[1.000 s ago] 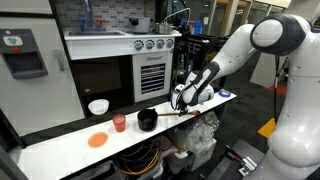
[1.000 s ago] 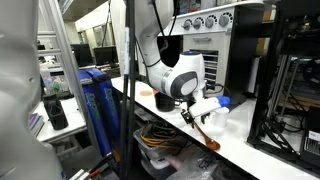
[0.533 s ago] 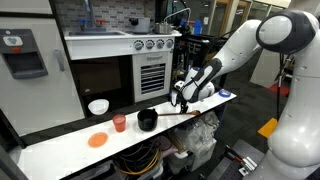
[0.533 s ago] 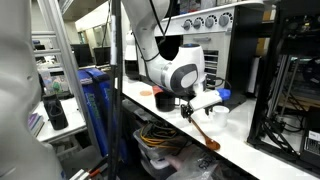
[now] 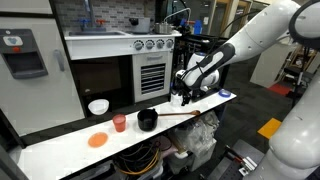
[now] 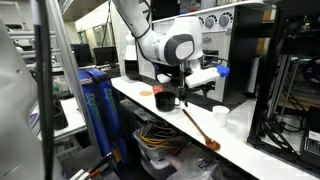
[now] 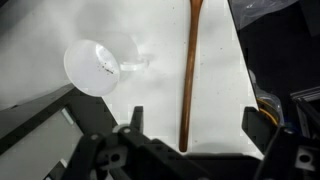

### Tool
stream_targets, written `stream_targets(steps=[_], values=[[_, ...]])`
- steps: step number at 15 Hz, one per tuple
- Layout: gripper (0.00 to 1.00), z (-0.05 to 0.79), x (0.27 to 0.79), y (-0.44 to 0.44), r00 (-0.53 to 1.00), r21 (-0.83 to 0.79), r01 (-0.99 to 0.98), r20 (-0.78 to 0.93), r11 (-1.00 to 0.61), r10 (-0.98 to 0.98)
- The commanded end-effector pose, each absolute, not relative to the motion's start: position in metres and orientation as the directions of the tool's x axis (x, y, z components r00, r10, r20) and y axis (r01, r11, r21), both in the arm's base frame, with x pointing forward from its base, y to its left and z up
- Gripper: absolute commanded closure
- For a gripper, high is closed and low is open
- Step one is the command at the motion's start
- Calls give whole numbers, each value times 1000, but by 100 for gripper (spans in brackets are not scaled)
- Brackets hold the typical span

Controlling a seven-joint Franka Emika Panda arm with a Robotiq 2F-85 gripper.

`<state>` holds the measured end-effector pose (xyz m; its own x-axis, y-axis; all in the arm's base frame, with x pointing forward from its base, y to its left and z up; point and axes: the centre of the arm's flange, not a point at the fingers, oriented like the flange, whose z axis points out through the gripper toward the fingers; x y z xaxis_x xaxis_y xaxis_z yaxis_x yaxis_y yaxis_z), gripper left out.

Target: Take the white mug and pour its contents into the black bowl, then use the wooden spoon to stir the contents in the black bowl

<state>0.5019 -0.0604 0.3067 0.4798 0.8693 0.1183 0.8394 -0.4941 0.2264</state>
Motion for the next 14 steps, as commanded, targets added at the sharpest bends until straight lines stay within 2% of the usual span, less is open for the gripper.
stream_targets(steps=[1,7,14], values=[[0,358,485,-56,512,207,829,97,-520,854],[0,433,475,-51,690,195,707,20,-679,724],[0,511,457,-18,791,209,582,80,-786,607]])
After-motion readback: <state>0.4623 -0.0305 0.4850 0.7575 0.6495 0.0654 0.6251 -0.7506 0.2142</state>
